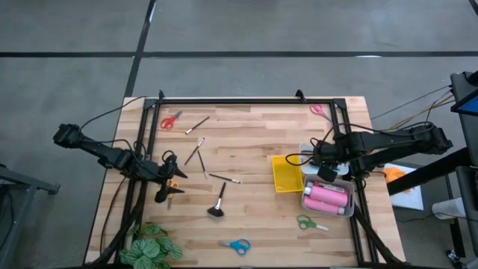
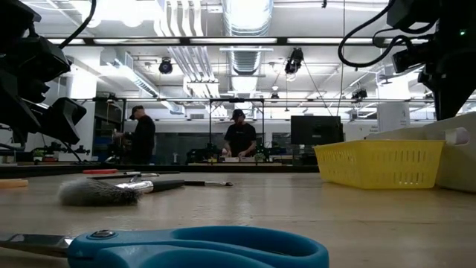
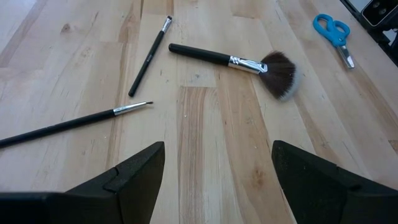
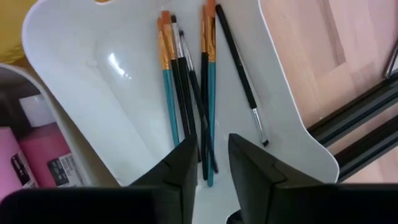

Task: Pick & Place Paint Supplies
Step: Put the black paint brush into the white bin

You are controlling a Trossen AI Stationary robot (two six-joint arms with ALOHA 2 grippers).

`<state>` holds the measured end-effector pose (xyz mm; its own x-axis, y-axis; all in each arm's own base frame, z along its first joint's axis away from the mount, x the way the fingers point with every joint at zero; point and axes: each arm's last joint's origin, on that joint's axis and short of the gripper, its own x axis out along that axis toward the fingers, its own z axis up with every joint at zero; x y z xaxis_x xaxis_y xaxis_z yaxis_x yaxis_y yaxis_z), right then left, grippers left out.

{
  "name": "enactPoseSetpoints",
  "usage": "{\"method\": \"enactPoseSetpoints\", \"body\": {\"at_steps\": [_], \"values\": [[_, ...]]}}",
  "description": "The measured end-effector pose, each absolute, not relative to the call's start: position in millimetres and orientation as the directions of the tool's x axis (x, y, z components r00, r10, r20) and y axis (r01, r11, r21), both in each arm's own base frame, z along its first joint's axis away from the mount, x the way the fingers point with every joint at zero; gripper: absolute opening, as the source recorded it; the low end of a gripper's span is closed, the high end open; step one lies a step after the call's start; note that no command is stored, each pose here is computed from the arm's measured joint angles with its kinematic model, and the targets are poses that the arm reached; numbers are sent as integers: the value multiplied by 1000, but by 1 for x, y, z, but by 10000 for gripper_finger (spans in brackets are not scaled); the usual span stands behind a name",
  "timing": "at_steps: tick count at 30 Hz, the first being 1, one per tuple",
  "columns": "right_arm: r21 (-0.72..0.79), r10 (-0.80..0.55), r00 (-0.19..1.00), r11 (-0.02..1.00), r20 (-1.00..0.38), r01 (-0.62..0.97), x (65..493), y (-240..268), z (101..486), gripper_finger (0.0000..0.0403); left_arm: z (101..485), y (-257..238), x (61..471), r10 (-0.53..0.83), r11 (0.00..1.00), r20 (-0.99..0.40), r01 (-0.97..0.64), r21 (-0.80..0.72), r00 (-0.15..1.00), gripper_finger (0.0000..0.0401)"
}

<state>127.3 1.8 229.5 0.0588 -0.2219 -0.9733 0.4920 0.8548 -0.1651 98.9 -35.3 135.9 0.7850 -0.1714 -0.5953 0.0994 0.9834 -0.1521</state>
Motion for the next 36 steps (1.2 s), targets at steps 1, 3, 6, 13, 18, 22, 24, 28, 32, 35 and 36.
{"method": "enactPoseSetpoints", "body": {"at_steps": [1,3,6,13,18,22,24,28,32,35,36], "values": [[-166,-222,58,855,-973,492,127,2,229,89,136,-35,99,-171,983,-595,99,-152,785,300],[-165,-222,59,855,-973,492,127,2,229,90,136,-35,99,-171,983,-595,99,-152,785,300],[-164,-222,61,854,-973,495,127,2,230,91,136,-35,99,-171,983,-595,99,-152,785,300],[-96,-222,194,858,-956,505,138,2,262,91,136,-35,99,-172,983,-595,100,-152,785,300],[-36,-207,438,929,-875,368,158,3,289,91,136,-35,99,-171,983,-595,99,-152,785,300],[-79,-203,611,971,-765,224,176,2,296,91,136,-35,99,-171,983,-595,99,-152,785,300],[-119,-201,681,979,-704,165,188,1,296,91,136,-35,99,-171,983,-595,99,-152,785,300],[-185,-110,769,983,-630,-11,213,-1,287,91,136,-35,99,-172,983,-595,99,-152,785,300],[-152,36,805,976,-593,-156,242,-5,271,91,136,-35,99,-172,983,-595,100,-152,785,300],[-148,130,800,953,-586,-263,265,-9,256,91,136,-35,99,-172,983,-595,100,-152,785,300],[-155,156,798,942,-582,-297,273,-10,252,91,136,-35,99,-172,983,-595,99,-152,785,300]]}}
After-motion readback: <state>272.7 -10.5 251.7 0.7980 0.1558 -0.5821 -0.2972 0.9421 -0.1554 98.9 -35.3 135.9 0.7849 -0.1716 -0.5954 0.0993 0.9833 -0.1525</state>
